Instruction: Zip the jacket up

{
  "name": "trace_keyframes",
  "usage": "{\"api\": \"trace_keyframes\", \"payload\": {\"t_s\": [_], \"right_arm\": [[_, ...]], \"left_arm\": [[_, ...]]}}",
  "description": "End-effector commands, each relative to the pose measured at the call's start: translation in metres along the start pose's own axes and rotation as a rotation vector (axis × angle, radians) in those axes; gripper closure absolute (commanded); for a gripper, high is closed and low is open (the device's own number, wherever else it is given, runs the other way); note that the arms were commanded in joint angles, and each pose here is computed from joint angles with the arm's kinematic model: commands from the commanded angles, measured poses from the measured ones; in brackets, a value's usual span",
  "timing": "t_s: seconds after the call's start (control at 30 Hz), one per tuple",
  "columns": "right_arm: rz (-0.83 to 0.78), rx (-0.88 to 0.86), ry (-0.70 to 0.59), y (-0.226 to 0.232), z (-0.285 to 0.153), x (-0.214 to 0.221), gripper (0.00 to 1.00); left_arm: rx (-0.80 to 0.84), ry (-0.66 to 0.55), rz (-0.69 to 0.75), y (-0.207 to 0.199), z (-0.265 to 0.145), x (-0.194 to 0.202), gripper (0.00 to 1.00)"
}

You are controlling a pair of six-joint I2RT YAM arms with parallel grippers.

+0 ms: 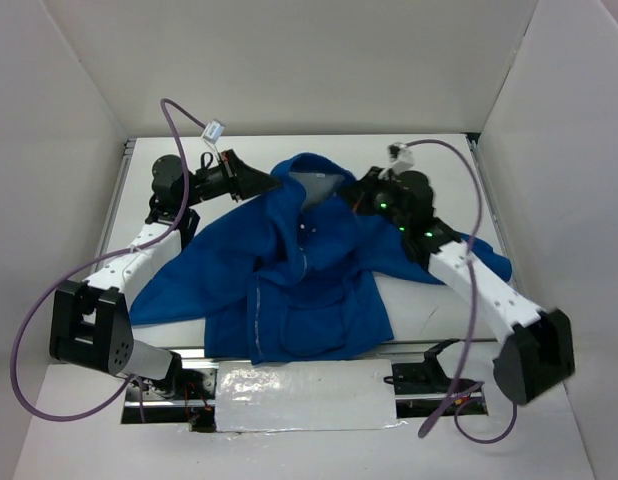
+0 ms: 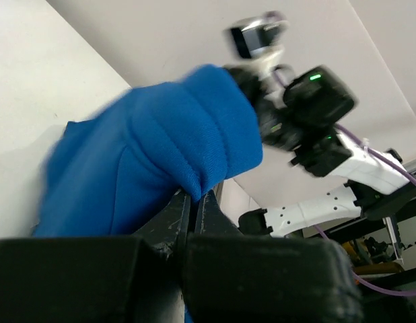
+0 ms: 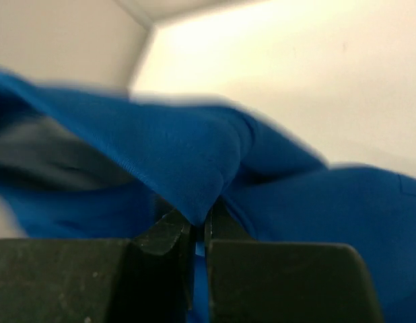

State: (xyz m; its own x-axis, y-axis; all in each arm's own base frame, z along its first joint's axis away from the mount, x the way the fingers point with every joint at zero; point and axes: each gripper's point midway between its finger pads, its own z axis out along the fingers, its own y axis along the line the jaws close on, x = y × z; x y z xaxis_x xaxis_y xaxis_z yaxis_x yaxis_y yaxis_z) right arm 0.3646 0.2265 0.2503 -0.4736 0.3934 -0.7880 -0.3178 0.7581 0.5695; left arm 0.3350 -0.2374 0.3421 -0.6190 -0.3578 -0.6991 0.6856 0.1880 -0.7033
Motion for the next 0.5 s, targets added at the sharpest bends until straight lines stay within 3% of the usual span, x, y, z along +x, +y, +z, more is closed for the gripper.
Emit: {"api": "trace_keyframes", "payload": {"t_s": [0.0,0.07,0.2,0.33,0.47], "right_arm": [[-0.01,-0.246,-0.215,0.053,-0.064,-0.078,1.0],[-0.025,-0.268,-0.272,0.055,-0.091,-0.103,1.0],[-0.067,-0.316,-0.216,0.066,-0.113,-0.108,1.0],[-0.053,-0.269,-0.103,0.04,-0.1,-0.076,1.0],[0.036,-0.224,-0.088,0.001,-0.103,-0.042,1.0]], "left_arm": [[0.096,-0.031,0.136,-0.03,-0.005,-0.012,1.0],[0.132,-0.023,0.145,-0.034,-0.007,-0.01,1.0],[0.192,-0.005,0.117,-0.041,-0.007,-0.006,1.0],[0.264,-0.003,0.107,-0.05,-0.009,-0.003,1.0],[0.278,-0.009,0.084,-0.047,-0.009,-0.003,1.0]]}}
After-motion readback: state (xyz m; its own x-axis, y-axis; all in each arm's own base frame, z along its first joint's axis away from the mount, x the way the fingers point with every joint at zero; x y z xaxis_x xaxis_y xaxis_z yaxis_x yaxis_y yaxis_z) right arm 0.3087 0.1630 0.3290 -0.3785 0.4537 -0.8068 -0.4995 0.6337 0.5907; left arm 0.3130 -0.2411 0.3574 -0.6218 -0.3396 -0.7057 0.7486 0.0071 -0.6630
